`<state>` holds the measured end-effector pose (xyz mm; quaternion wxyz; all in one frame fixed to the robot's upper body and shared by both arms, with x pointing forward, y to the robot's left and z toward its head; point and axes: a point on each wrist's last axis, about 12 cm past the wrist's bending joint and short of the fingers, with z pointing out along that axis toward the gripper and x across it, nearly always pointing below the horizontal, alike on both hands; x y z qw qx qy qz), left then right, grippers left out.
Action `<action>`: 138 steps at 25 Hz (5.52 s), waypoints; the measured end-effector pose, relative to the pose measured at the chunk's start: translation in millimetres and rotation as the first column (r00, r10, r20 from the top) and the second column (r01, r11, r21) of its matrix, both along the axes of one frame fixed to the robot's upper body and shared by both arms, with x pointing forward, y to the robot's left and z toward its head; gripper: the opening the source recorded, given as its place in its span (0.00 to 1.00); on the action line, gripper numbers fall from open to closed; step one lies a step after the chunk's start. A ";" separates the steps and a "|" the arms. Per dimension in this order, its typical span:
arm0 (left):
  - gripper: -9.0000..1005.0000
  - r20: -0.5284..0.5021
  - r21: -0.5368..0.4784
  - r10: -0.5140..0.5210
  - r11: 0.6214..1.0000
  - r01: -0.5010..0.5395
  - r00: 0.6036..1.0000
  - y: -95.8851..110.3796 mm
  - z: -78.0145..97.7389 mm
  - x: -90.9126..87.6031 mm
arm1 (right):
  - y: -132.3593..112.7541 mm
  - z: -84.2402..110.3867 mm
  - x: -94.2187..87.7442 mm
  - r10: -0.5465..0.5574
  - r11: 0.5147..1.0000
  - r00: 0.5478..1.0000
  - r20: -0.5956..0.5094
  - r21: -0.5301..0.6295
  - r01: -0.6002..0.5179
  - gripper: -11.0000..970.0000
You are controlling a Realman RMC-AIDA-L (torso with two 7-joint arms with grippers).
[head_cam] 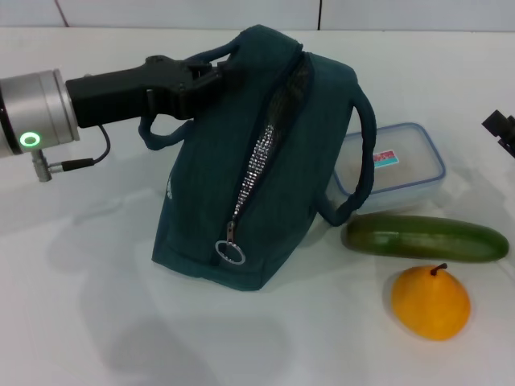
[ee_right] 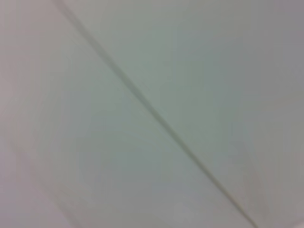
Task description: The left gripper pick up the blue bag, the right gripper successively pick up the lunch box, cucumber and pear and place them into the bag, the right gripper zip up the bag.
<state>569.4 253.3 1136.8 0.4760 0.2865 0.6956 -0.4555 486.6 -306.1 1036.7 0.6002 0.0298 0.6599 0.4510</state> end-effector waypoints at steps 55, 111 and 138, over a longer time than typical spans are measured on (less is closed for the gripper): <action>0.06 0.147 0.067 -0.065 0.996 0.056 0.987 -8.2 4.2 0.7 | 40.8 -10.8 58.1 0.131 0.952 0.857 -0.498 0.303 0.031 0.75; 0.06 0.194 0.076 -0.069 0.996 0.055 0.978 -7.1 3.3 -1.4 | 6.9 16.5 44.0 0.029 0.979 0.988 -0.149 0.203 0.002 0.11; 0.06 0.197 0.035 -0.141 0.990 0.137 0.970 -25.9 8.5 -2.9 | 37.5 124.2 75.7 0.312 0.868 0.884 0.347 0.273 -0.414 0.10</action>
